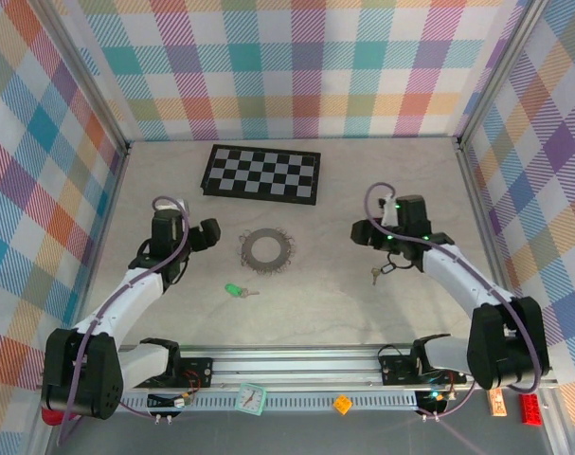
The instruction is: Put the keys on the keyring
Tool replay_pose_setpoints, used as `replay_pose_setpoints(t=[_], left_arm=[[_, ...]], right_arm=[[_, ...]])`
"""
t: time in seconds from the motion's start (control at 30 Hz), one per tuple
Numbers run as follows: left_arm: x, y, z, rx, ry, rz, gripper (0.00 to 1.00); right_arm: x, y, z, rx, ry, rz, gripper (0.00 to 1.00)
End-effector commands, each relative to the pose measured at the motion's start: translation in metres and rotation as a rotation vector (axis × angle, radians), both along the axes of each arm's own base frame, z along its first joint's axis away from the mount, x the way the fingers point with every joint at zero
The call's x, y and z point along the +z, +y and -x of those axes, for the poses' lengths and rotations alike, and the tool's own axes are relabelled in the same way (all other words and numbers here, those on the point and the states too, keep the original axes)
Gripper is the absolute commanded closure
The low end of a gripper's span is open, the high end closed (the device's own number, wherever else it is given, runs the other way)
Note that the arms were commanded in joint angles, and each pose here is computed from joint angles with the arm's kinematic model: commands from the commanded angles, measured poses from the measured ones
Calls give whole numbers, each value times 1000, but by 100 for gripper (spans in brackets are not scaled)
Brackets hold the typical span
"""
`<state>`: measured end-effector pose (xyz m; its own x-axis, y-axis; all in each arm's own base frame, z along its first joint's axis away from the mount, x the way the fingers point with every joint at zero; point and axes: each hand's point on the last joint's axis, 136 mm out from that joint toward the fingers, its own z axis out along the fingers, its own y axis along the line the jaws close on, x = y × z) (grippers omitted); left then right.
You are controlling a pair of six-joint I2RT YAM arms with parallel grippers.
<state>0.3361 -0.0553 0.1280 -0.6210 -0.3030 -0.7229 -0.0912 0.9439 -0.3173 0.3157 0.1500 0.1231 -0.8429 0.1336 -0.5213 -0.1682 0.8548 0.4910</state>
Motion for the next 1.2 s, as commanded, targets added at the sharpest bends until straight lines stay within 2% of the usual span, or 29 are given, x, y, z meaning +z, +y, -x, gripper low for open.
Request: replay_pose_setpoints(t=[0.0, 0.2, 0.47, 0.67, 0.83, 1.0, 1.17], left_arm=[[-13, -26, 20, -36, 89, 131, 11], [-14, -52, 28, -80, 84, 213, 12], [-30, -75, 39, -127, 154, 228, 12], [-46, -85, 49, -113, 185, 256, 12], [-52, -86, 55, -111, 203, 238, 12], [-44, -81, 56, -91, 183, 226, 12], [-31, -76, 54, -79, 154, 209, 12]], right_arm=[[2, 33, 21, 128, 80, 58, 40], [-1, 80, 26, 278, 109, 158, 44], [-13, 128, -3, 408, 155, 140, 53], [-37, 147, -26, 459, 187, 181, 51], [-48, 169, -45, 498, 199, 144, 48], [-58, 184, -56, 512, 216, 109, 48], [-69, 191, -53, 530, 249, 89, 47]])
